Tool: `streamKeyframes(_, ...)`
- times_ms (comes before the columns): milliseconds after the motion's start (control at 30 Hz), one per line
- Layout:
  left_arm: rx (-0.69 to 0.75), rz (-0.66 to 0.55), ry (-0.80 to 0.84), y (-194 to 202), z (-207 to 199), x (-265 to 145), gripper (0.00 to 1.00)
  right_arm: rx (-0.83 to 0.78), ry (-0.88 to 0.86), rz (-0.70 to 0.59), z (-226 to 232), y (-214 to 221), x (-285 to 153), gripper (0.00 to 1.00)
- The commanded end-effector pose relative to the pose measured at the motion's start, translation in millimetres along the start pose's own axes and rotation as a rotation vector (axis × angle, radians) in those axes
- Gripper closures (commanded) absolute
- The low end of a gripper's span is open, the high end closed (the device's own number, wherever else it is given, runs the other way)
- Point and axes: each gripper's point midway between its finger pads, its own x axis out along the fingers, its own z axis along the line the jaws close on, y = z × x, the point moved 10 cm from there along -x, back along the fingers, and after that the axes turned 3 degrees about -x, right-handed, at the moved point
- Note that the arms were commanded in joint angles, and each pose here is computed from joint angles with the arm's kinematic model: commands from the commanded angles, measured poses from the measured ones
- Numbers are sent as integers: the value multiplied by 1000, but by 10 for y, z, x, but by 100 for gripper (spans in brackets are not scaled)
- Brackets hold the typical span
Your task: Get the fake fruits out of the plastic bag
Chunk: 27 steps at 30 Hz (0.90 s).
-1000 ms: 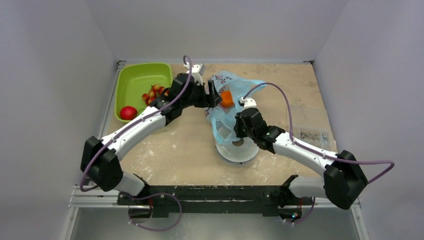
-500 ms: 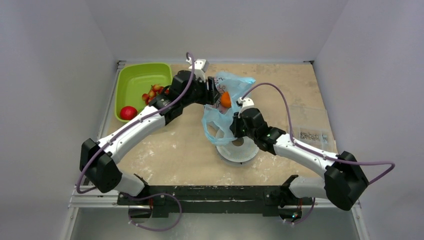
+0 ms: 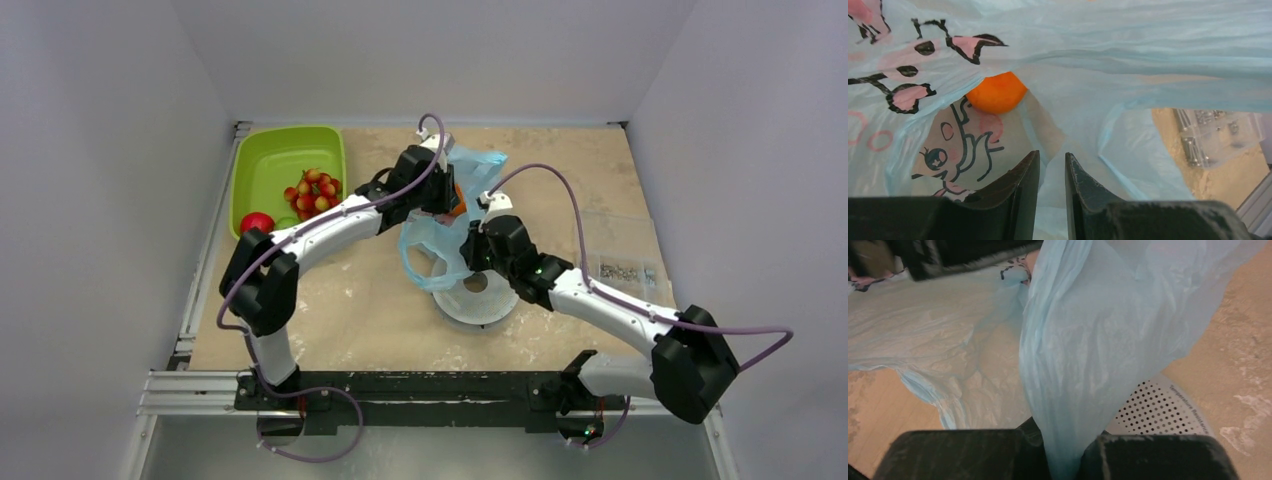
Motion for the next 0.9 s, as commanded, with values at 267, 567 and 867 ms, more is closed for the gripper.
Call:
streamKeyframes(267,-67,61,4,100,8,389,77,191,140,-79,-211,-487,-7,10)
streamKeyframes(567,-117,95,46,240,19,371,77,274,143,-153,-209,-869,281,1)
streamKeyframes(867,-112,95,-11,249,199,245,78,240,262,-170,-349,-907,552,67)
